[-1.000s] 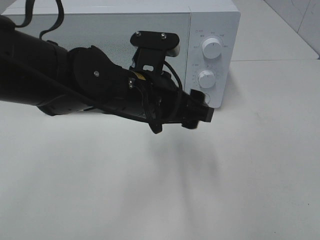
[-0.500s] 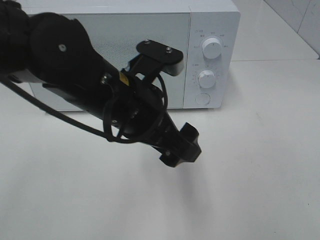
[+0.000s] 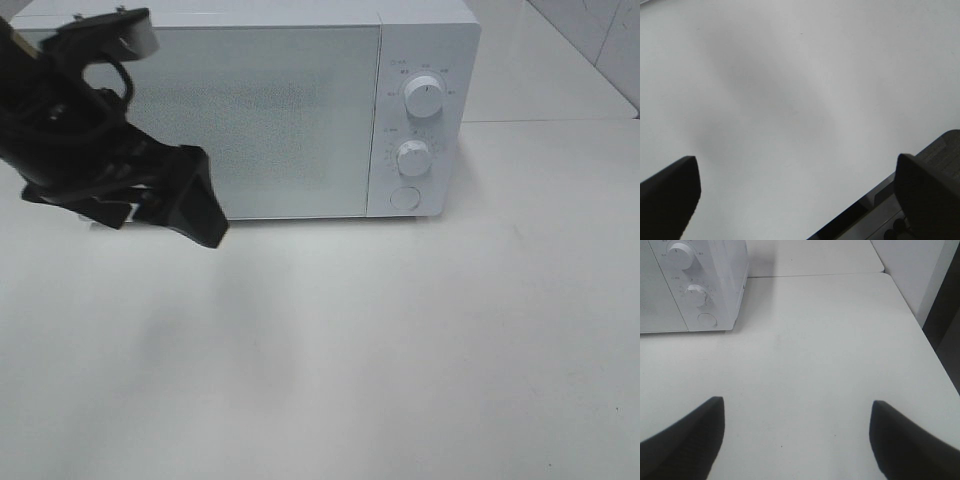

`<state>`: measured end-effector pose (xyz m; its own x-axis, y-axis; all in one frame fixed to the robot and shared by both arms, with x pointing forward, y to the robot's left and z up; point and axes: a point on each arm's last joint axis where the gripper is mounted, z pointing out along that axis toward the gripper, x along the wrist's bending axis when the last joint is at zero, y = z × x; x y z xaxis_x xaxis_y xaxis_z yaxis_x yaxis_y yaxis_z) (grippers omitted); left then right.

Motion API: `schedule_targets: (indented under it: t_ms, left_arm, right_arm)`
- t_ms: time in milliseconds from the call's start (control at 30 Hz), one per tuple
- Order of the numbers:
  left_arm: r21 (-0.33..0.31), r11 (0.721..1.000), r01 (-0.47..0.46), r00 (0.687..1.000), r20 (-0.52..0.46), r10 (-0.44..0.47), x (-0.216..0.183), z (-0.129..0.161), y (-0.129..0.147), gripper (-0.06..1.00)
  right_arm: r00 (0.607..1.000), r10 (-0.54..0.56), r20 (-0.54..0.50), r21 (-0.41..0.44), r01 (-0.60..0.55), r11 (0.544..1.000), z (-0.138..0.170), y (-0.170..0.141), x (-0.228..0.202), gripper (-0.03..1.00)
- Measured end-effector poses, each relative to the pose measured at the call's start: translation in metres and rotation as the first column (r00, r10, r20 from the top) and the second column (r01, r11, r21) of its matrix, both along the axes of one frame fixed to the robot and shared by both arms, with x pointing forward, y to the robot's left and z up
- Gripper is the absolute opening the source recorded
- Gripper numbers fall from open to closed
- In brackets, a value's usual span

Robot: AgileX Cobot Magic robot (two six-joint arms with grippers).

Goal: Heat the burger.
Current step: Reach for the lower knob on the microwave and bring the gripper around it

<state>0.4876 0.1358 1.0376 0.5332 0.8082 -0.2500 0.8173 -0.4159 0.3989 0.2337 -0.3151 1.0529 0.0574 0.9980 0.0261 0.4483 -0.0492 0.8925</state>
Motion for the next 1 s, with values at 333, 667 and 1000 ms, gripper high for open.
schedule_targets:
  t_ms: [333, 667, 1000]
  left_arm:
    - [0.051, 0.979, -0.195, 0.981, 0.021, 0.194, -0.007, 0.035, 0.069, 0.97]
    - [0.087, 0.915, -0.393, 0.919, 0.029, 0.392, -0.049, 0.025, 0.131, 0.97]
    - [0.156, 0.893, -0.422, 0.907, 0.062, 0.417, -0.115, 0.009, 0.15, 0.97]
  right_arm:
    - [1.0, 0.0, 0.0, 0.0, 0.0, 1.0, 0.0, 0.0, 0.0, 0.75]
    - [1.0, 0.0, 0.0, 0.0, 0.0, 1.0, 0.0, 0.0, 0.0, 0.75]
    - [1.0, 0.0, 0.0, 0.0, 0.0, 1.0, 0.0, 0.0, 0.0, 0.75]
